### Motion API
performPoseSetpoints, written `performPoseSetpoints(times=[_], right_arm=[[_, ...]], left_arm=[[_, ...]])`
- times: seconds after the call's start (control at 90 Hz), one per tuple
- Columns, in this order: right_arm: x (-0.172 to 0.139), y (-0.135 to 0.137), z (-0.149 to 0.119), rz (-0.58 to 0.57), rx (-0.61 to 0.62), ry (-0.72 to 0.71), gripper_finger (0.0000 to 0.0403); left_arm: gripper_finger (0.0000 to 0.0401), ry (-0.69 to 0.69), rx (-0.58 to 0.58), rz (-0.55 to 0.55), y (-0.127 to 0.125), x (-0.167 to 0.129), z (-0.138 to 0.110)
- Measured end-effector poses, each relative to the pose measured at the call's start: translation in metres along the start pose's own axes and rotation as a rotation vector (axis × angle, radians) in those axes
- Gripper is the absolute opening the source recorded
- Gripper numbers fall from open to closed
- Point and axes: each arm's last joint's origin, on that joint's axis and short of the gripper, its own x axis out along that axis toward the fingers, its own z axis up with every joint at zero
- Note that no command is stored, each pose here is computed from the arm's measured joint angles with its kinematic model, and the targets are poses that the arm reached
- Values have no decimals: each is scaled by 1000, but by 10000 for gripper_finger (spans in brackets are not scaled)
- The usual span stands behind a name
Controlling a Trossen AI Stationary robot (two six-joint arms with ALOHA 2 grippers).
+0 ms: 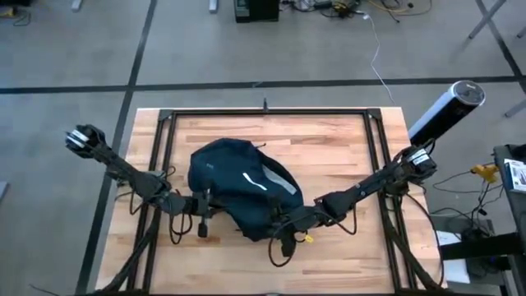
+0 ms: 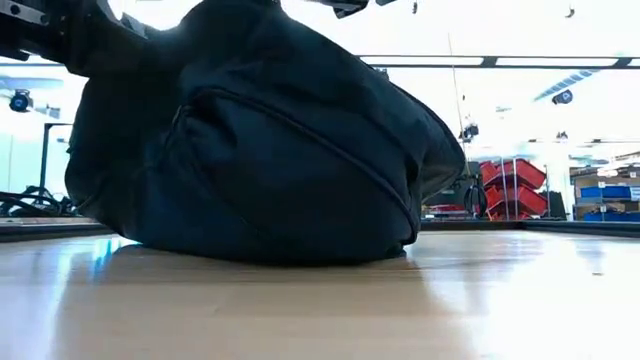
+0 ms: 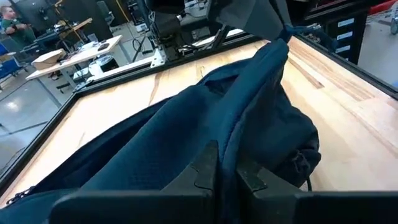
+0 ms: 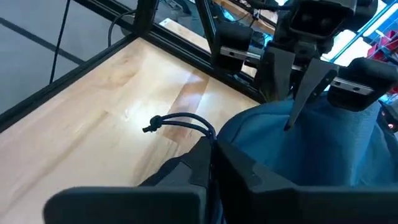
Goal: Unpack backpack
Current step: Close the blue backpack
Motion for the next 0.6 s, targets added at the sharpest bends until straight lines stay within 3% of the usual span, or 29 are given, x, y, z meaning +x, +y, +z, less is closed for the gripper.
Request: performPoseSetpoints(times=[0.167, 0.356, 0.6], right_arm=[[0, 0, -1, 4, 2, 16, 1], [1, -3, -4, -11, 0, 32, 0], [3, -9, -6, -6, 5, 30, 0]], left_arm=[[25, -31, 67, -42, -2, -11, 29], [101, 78, 114, -43, 2, -19, 68], [208, 58, 124, -78, -20, 10, 72]])
